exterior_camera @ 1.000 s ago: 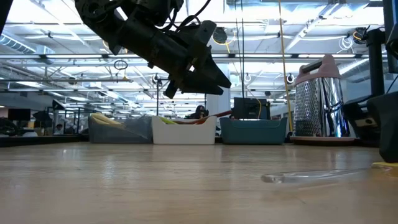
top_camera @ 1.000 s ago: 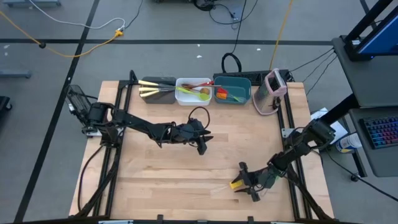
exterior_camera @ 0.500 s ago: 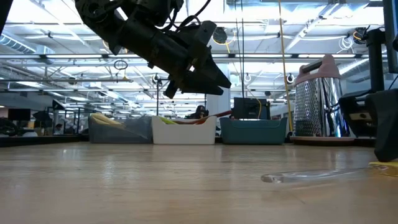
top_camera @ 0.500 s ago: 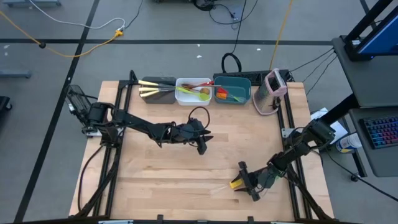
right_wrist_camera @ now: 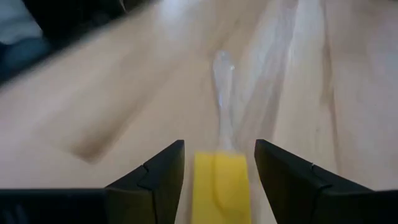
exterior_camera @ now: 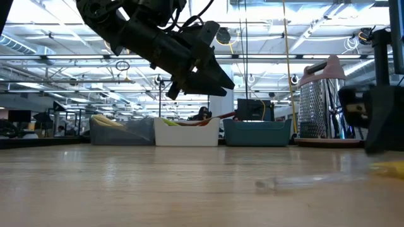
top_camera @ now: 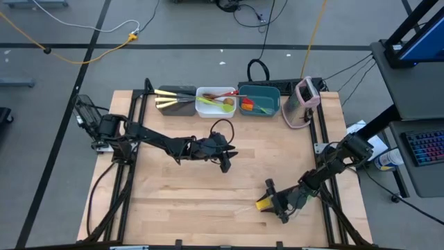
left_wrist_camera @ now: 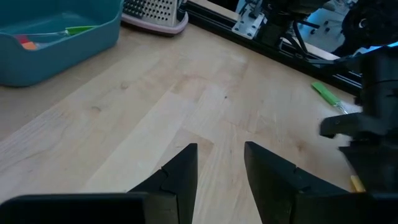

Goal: Pick & Place Kitchen Items
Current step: Put the yellow spatula into the blue bin

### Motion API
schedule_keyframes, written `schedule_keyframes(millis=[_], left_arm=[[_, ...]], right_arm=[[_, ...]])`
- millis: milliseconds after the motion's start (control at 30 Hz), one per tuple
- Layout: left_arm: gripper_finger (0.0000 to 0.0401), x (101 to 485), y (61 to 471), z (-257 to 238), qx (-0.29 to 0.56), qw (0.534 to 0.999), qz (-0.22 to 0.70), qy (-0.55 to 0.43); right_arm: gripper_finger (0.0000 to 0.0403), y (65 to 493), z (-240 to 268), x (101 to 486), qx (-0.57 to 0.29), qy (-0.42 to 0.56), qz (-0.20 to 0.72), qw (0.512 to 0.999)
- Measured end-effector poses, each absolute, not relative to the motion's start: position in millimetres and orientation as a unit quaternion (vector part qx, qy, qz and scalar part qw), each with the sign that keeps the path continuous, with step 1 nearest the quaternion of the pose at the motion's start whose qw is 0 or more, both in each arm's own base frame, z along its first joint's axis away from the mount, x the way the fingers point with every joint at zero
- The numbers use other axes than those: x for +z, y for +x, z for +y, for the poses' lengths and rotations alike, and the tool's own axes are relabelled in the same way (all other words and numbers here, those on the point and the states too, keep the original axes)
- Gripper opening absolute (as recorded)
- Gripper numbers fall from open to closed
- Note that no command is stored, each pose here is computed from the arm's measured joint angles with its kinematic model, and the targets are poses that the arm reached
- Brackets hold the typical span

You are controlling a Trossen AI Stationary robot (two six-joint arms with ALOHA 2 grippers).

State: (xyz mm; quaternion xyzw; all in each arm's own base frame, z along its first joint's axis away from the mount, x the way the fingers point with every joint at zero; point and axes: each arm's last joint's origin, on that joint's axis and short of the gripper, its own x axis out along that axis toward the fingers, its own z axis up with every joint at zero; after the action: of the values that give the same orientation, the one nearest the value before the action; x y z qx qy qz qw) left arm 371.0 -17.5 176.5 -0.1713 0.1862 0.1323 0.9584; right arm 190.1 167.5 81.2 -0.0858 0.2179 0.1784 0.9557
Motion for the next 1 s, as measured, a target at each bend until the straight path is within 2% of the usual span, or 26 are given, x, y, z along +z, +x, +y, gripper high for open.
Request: schedule_keyframes(millis=[500,1000], left_arm=[[0.0136,176,371,-18,0.132,0.958,0.187,-0.173],[0.0136,176,371,-18,0.132,0.958,0.187,-0.173]], right_arm=[[0.0187,186,164,73,0.160,-0.074,0.275,0.945],[0.0085,186,164,72,0.164,-0.089,0.274,0.943]])
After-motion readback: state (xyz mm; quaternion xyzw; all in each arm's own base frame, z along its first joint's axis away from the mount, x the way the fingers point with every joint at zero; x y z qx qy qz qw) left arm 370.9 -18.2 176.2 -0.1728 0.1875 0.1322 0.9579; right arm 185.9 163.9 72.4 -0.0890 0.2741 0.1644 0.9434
